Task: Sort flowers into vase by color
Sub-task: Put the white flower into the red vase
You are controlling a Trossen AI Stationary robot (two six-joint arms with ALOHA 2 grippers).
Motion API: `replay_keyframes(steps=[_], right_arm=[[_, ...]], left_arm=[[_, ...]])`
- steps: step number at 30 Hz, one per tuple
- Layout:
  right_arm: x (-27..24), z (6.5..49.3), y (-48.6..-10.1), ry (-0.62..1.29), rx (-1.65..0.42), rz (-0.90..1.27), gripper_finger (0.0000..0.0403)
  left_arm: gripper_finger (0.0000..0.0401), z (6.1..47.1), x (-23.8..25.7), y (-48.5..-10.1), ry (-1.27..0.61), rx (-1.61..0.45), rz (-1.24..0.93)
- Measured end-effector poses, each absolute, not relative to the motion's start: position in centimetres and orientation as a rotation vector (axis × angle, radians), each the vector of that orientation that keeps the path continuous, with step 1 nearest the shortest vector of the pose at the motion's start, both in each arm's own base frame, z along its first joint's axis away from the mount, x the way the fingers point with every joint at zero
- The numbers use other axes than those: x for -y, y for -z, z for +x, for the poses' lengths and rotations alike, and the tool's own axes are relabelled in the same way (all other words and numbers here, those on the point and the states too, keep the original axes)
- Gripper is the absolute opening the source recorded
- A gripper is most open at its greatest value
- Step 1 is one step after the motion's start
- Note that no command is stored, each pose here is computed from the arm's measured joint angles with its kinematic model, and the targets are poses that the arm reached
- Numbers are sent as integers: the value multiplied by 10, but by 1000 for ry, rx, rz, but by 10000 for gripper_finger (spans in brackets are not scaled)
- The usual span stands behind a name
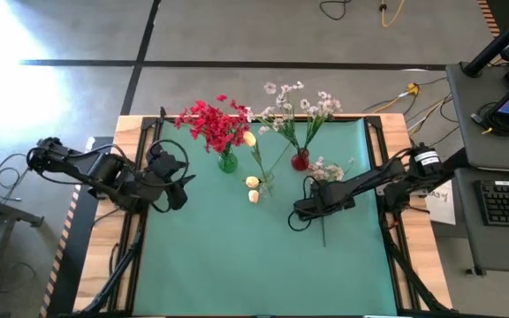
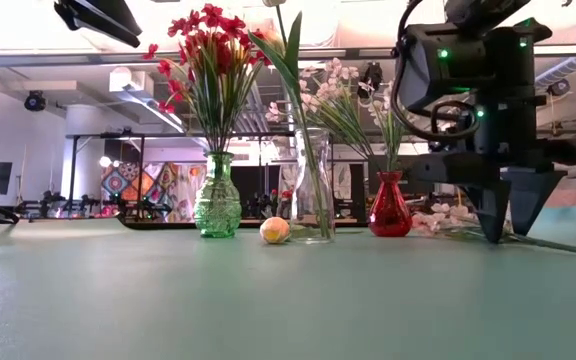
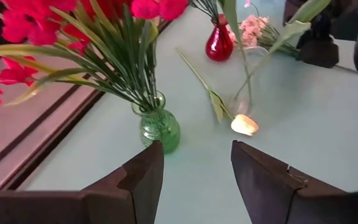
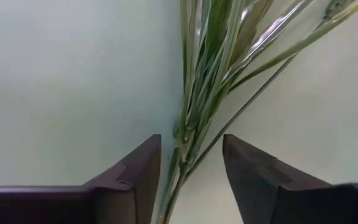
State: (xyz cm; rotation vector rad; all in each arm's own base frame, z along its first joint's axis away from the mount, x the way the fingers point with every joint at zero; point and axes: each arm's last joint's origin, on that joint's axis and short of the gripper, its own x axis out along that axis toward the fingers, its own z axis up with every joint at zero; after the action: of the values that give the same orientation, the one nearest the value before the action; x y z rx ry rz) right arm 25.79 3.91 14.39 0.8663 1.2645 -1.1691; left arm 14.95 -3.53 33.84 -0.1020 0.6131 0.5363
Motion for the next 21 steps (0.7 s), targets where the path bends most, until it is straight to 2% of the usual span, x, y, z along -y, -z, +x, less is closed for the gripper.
replay_keyframes(steps=[13,21], right_arm=[[-45,255,-150,1048,-1348,813,24],[-62,235,-175,922,-1457,788,18]], left_arm=[[176,155,37,-334,-566,-634,-60],[176,165,40,-328,-570,-672,-24]])
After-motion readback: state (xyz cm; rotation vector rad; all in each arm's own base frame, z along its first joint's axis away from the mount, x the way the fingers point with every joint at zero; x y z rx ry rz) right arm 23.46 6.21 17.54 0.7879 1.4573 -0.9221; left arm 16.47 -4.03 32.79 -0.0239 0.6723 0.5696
